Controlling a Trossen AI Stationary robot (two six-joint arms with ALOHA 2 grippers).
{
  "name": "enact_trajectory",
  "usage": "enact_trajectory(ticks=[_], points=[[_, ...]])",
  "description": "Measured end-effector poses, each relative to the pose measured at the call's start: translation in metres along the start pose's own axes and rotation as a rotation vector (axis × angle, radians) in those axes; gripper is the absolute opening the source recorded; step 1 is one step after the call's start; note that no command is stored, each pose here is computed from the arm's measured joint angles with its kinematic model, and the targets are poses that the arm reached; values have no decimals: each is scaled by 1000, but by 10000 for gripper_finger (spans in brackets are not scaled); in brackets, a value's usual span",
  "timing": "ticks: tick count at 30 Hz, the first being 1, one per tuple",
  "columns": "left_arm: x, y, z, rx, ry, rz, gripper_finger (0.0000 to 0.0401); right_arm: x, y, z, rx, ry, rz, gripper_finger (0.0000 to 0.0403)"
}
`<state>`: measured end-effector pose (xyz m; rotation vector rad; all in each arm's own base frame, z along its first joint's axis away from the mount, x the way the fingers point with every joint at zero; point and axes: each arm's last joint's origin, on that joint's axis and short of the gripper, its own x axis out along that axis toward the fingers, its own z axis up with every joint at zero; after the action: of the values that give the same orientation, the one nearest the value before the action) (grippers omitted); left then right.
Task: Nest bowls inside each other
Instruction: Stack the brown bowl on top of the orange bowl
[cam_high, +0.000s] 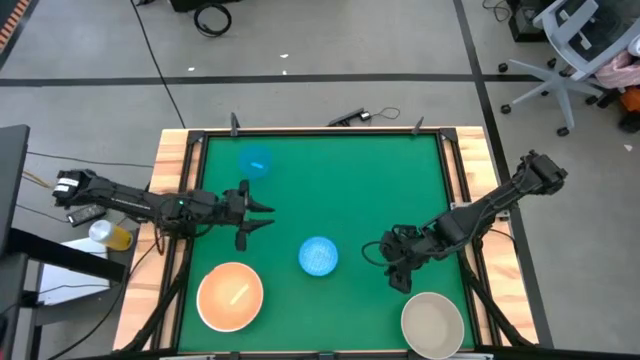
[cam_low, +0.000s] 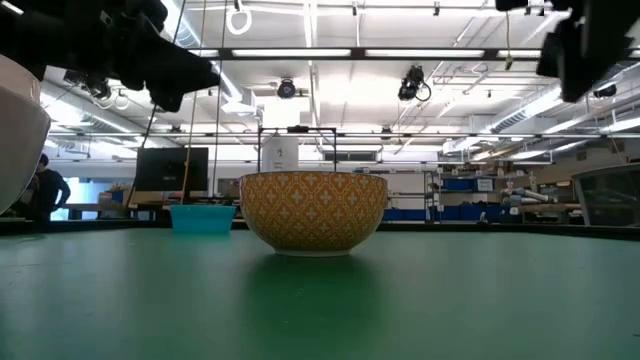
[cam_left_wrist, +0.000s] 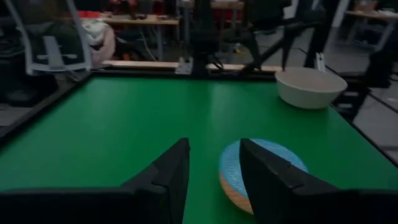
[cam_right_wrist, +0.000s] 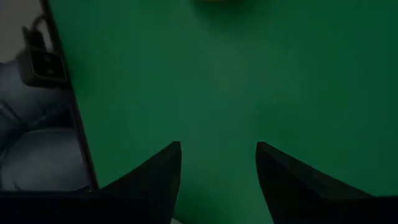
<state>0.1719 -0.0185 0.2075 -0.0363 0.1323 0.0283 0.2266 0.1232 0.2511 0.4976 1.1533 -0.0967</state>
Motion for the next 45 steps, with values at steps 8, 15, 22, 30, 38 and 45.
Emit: enact_trajectory(ticks=[8,15,22,30,38,45], points=[[25,-7,-7,-7,-55,-24,141,25,2,-22,51,122,-41,211],[33,-12,-7,84,-123,-39,141,45,3,-29,109,250,-86,211],[38,-22,-7,144,-112,-77,142,61,3,-40,113,457,-96,211],[38,-21,-7,161,-115,-60,142,33,-4,-44,102,525,-206,211],[38,-21,-14,141,-37,-60,142,4,9,-60,127,464,-174,211],[38,-20,-21,114,40,-57,142,16,35,-90,64,464,-126,211]])
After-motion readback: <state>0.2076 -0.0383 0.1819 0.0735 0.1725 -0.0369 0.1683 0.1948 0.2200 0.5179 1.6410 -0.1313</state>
